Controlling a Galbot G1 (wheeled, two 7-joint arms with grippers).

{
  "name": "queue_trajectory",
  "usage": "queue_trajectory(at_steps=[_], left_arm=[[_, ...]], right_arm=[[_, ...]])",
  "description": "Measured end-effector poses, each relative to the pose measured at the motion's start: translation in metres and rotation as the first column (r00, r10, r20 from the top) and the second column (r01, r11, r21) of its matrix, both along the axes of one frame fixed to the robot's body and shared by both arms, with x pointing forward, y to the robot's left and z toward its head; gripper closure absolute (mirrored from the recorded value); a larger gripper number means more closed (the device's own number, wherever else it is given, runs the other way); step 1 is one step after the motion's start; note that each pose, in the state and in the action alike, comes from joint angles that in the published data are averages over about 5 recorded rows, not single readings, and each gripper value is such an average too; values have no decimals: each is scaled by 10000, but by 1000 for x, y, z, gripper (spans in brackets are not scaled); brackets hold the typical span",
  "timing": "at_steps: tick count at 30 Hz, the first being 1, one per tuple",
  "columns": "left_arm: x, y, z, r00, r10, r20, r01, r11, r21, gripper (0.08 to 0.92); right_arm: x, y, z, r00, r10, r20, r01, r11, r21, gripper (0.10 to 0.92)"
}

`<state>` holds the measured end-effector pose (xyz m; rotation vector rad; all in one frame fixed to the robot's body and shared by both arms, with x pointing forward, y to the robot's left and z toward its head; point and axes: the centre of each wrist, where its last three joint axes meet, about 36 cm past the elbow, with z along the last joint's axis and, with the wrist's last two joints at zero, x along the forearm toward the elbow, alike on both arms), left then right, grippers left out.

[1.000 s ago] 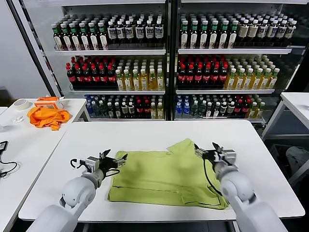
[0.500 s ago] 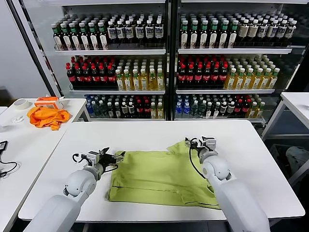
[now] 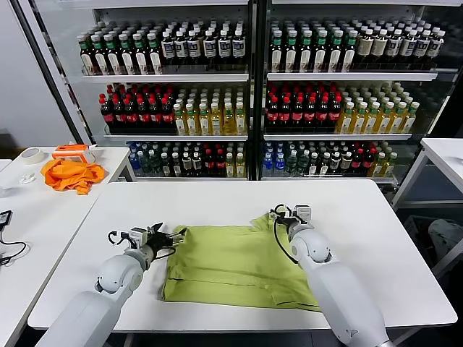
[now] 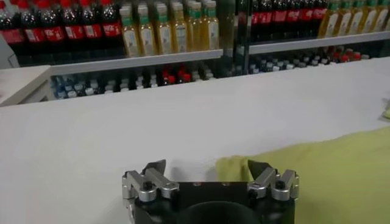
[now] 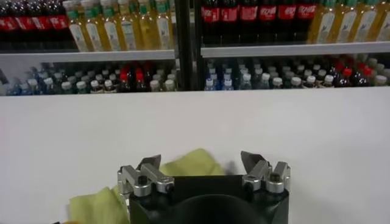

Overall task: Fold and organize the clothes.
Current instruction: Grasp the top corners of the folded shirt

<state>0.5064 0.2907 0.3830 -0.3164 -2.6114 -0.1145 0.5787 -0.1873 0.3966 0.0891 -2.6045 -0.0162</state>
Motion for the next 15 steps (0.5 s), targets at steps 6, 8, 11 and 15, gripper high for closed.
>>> queue_trajectory(at_steps=[6,8,11,15], left_arm=[[3,-2,-3,10000,-4,-23,4,9999,-122,228],[3,-2,-4,10000,-33,-41,33,9999,-158,284],[2,-4,-5,9999,-83,-75,82,9998,-205,371],[0,-6,-8,9998,-169,-111,166,9994,-292,483]], right_arm=[[1,2,-3,9999,79,-69,-79,10000,42,374],[2,3,-4,9999,95,-91,-94,9999,76,426],[2,4,-5,9999,105,-126,-104,9999,113,513],[3,5,-7,9998,103,-165,-101,9998,156,634]])
